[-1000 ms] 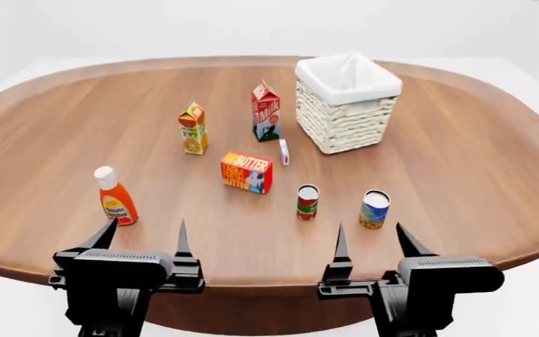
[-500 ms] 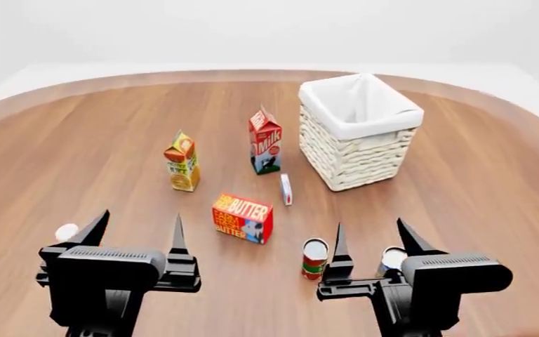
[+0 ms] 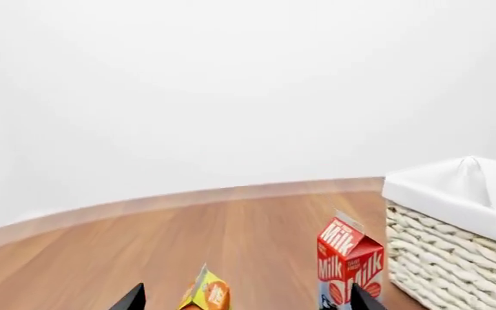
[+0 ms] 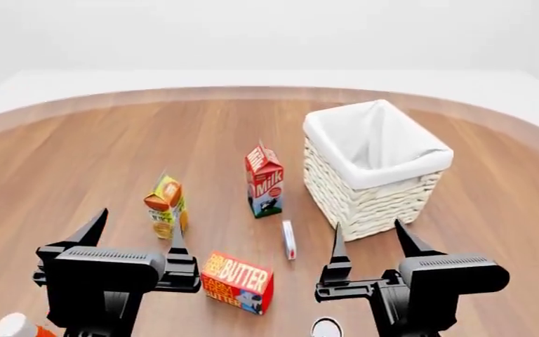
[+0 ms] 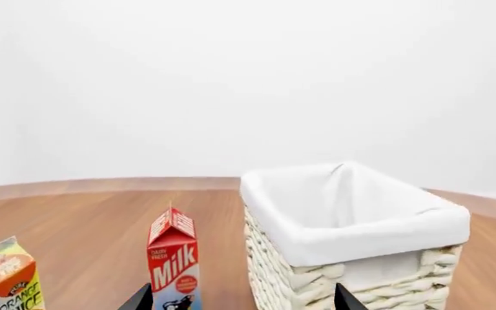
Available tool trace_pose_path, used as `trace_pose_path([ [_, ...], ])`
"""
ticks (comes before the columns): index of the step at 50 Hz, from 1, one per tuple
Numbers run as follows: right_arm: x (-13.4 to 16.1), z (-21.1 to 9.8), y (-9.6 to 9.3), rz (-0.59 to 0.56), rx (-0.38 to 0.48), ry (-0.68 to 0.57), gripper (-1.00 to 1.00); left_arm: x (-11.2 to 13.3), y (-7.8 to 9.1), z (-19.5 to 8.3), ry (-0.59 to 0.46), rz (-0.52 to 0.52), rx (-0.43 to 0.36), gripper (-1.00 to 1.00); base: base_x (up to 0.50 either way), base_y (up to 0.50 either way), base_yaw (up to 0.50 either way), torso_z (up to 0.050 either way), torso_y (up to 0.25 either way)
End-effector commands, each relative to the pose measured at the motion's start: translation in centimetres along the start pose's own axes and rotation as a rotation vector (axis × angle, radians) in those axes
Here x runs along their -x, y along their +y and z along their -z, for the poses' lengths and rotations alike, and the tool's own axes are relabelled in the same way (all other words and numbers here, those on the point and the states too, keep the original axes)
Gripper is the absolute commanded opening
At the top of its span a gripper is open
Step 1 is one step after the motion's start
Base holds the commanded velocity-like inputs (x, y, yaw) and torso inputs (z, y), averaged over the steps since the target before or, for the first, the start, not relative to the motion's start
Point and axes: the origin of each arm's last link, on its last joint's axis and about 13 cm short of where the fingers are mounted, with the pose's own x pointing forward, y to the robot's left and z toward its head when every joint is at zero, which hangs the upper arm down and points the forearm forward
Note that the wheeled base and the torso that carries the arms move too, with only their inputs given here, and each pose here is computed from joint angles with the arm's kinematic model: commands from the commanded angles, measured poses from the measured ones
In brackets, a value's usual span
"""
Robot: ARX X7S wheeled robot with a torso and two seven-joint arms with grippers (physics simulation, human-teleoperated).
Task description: Pick up the cream cheese box and the butter, and put them in the basket.
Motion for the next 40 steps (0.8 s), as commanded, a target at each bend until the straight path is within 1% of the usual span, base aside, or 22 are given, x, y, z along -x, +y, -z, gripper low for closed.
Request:
trace_pose_path([
  [1, -0.01, -0.08, -0.06, 0.002, -0.002, -0.001, 1.0, 0.03, -0.03, -0.1, -0.002, 0.002, -0.001, 1.0, 0.5, 0.0, 0.0, 0.0, 0.0],
  [15, 0.03, -0.09, -0.02, 0.001, -0.011, 0.003, 1.0, 0.09, -0.02, -0.2, -0.005, 0.002, -0.002, 1.0, 0.5, 0.0, 0.0, 0.0, 0.001],
  [27, -0.07, -0.11, 0.15, -0.003, -0.014, -0.008, 1.0, 0.02, -0.02, -0.15, -0.005, 0.001, -0.003, 1.0, 0.02, 0.0, 0.0, 0.0, 0.001],
  [30, 0.14, -0.19, 0.19, -0.021, -0.02, -0.029, 1.0, 0.08, 0.0, -0.22, -0.006, 0.001, -0.002, 1.0, 0.04, 0.0, 0.0, 0.0, 0.0],
  [38, 0.13, -0.16, 0.16, -0.016, -0.015, -0.031, 1.0, 0.05, -0.01, -0.15, -0.006, 0.0, -0.003, 1.0, 0.49, 0.0, 0.0, 0.0, 0.0],
  [39, -0.04, 0.01, 0.12, 0.005, -0.007, 0.004, 1.0, 0.05, -0.01, -0.13, -0.006, 0.0, -0.003, 1.0, 0.44, 0.0, 0.0, 0.0, 0.0],
  [40, -0.1, 0.07, 0.1, 0.003, -0.015, 0.001, 1.0, 0.04, -0.01, -0.09, -0.006, 0.0, -0.002, 1.0, 0.0, 0.0, 0.0, 0.0, 0.0],
])
